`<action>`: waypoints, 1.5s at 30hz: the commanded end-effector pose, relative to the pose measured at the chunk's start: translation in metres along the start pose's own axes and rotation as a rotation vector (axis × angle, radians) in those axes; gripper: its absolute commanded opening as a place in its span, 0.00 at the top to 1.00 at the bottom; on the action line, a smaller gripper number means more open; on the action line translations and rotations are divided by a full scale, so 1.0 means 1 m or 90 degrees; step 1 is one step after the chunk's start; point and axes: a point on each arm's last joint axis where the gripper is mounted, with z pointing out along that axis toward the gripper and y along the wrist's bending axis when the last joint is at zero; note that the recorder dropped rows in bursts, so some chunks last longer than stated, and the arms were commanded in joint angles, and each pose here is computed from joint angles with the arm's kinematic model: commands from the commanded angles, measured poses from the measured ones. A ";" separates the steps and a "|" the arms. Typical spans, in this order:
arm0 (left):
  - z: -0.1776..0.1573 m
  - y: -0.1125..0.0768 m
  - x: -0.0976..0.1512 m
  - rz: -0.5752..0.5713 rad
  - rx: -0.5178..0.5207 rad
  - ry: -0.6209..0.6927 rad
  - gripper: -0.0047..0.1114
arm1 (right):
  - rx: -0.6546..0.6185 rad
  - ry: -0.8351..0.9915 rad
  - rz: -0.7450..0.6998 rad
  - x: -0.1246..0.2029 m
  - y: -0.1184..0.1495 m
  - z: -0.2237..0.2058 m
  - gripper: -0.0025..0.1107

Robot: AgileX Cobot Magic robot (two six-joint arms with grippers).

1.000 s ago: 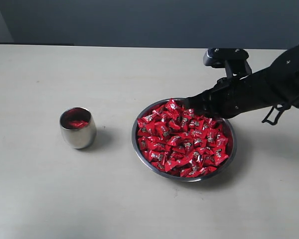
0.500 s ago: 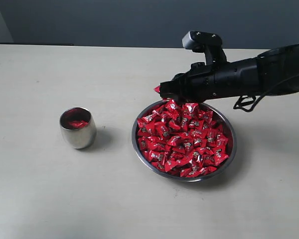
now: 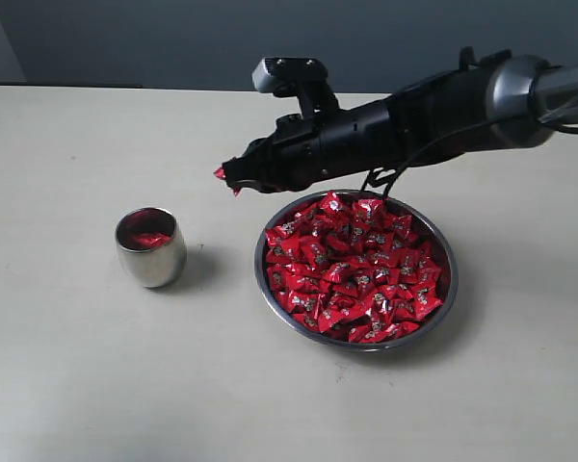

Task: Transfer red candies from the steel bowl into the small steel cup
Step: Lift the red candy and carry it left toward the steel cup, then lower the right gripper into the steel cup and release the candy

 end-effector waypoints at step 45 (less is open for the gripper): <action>0.000 0.000 0.001 0.000 -0.001 -0.004 0.96 | -0.083 0.079 -0.092 -0.009 0.061 0.068 0.91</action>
